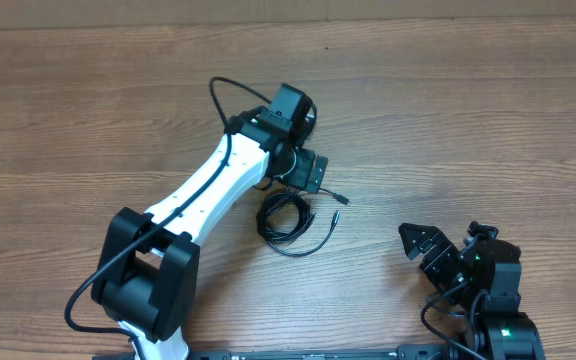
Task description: Untangle cables
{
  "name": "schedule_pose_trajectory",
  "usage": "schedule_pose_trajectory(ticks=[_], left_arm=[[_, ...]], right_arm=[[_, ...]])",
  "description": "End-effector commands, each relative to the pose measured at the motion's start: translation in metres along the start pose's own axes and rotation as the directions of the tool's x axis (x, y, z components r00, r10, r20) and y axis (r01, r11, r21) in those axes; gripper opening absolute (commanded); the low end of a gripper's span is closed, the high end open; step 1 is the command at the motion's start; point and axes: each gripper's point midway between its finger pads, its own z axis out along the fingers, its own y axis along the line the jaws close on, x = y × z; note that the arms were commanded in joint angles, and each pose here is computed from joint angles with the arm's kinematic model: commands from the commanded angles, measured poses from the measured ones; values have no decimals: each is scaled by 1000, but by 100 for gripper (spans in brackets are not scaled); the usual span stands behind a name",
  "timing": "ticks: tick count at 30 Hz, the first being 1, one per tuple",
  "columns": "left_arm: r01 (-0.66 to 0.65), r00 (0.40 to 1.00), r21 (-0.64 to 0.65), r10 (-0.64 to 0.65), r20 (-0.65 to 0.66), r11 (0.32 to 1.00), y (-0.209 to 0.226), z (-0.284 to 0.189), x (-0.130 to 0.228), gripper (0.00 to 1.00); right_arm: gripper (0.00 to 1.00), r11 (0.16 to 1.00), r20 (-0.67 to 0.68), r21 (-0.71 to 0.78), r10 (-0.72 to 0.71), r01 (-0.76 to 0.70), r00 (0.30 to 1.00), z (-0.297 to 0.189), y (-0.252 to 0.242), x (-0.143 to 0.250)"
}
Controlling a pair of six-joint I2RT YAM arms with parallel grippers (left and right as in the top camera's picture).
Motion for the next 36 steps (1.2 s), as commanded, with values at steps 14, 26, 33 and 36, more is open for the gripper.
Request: schedule_pose_trajectory(ticks=[14,26,33,36], left_arm=[[-303,944,16,303,-128,953,2,34,26,90],[-312,936,15,310,-166,950,9,75,29,98],[-255,962,-1,254,-100,967,6,79,13,82],[-255,962,-1,254,-97,967,6,79,12,72]], right_arm=[[100,1000,45,21,-9,8,999,-3,0,-9],[100,999,78,51,-11,7,997,-3,-5,-15],[100,998,75,55,-9,5,997,-3,-5,-15],[100,998,69,61,-6,2,998,-2,-7,-14]])
